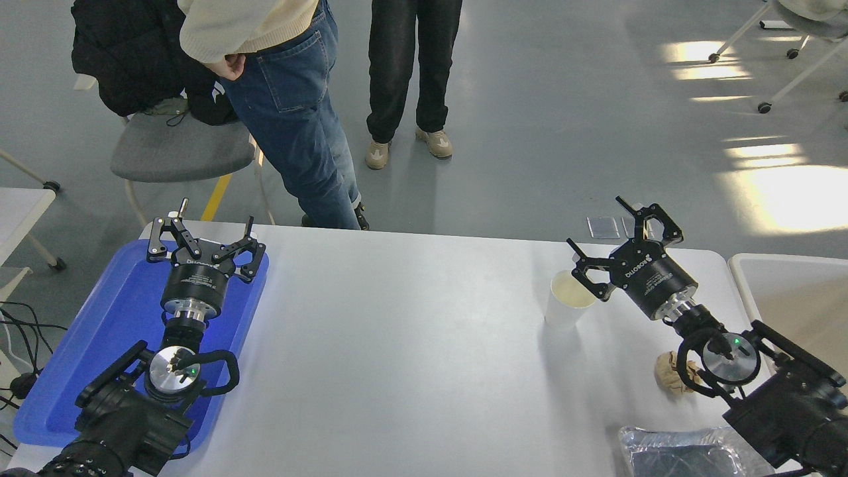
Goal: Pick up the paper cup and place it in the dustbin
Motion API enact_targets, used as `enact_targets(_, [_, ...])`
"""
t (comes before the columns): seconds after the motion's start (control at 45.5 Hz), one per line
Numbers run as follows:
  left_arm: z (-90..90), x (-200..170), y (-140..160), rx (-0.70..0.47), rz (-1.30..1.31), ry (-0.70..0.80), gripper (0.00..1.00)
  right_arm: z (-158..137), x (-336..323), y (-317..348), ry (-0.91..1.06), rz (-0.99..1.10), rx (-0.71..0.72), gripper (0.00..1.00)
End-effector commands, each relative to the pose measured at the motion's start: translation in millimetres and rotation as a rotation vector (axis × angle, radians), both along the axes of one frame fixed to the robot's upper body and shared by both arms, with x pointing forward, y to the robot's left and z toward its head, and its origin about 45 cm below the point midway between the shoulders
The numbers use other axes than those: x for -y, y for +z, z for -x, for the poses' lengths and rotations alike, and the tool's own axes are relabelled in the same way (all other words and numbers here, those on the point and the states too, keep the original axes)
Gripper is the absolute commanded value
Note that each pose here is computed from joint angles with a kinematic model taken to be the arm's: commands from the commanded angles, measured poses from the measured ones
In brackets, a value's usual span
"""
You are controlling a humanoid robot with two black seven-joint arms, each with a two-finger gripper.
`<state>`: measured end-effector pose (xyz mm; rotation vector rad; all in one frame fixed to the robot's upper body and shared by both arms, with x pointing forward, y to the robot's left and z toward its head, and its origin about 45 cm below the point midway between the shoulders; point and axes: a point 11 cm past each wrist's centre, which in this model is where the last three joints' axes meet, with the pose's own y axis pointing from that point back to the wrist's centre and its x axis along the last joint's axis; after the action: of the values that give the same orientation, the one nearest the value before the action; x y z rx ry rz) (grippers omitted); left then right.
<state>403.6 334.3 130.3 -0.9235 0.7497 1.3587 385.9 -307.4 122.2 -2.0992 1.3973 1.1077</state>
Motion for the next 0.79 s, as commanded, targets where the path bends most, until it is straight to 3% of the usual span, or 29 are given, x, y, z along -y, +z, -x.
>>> enact_targets(0.0, [0.0, 0, 0, 0.0, -0.001, 0.0, 1.0, -1, 0, 0, 0.0, 0.002, 0.0, 1.0])
enact_targets(0.769, [-0.1, 1, 0, 0.0, -0.001, -0.005, 1.0, -7, 9, 10, -0.012, 0.021, 0.02, 1.0])
